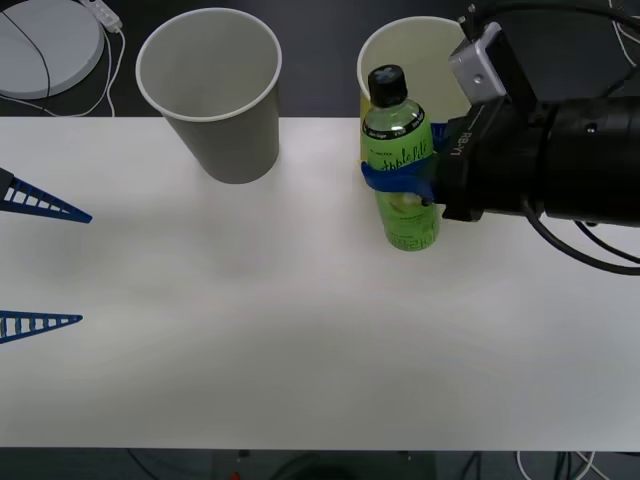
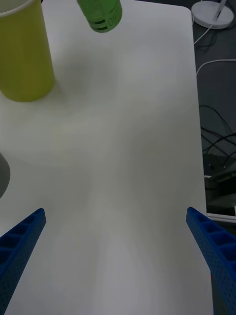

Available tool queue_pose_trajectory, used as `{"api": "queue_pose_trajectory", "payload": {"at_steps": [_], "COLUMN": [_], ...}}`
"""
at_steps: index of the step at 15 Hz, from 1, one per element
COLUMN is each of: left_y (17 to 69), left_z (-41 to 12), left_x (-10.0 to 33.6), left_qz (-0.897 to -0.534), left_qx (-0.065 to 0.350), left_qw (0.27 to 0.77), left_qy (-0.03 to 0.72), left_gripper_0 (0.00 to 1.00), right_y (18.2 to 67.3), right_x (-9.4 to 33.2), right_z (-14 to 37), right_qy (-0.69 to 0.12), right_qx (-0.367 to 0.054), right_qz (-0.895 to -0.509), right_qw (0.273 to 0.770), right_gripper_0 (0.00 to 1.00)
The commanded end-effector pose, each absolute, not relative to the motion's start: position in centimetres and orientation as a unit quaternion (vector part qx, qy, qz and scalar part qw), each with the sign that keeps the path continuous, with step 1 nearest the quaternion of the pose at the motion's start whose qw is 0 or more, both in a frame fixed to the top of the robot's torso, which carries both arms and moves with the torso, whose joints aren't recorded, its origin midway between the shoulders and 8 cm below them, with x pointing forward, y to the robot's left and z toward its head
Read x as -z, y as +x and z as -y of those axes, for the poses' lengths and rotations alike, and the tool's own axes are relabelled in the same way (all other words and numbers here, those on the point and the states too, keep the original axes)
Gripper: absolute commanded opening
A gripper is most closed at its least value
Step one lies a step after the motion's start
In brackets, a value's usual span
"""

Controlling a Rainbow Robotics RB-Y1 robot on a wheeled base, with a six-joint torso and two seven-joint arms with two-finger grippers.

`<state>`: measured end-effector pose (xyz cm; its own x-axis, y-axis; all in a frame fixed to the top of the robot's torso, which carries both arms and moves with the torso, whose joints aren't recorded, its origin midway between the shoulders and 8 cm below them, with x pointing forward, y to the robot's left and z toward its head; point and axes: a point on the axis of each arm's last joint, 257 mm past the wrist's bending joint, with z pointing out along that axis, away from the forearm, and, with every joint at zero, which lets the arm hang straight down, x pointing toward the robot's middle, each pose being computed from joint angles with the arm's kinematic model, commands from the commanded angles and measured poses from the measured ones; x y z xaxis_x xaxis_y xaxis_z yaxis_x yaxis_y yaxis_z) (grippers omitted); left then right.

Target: Put the can into the green bin and the plastic bottle into the gray bin

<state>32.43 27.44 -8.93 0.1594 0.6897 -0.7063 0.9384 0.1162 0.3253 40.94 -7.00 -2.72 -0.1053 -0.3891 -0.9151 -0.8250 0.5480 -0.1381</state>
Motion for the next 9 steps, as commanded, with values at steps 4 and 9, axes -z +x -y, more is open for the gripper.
{"api": "queue_pose_trajectory", "payload": {"at_steps": [4,9], "left_y": [32.4,32.4], "left_z": [-27.4,-27.4], "left_x": [8.9,8.9], "left_qz": [-0.63,-0.63], "left_qx": [0.155,0.155], "left_qw": [0.402,0.402], "left_qy": [0.647,0.647], "left_gripper_0": [1.0,1.0], "right_y": [42.8,44.0], "right_x": [3.0,1.1], "right_z": [6.0,4.0], "right_qy": [-0.436,-0.453], "right_qx": [-0.187,-0.177], "right_qz": [-0.745,-0.75], "right_qw": [0.469,0.448], "right_gripper_0": [0.0,0.0]}}
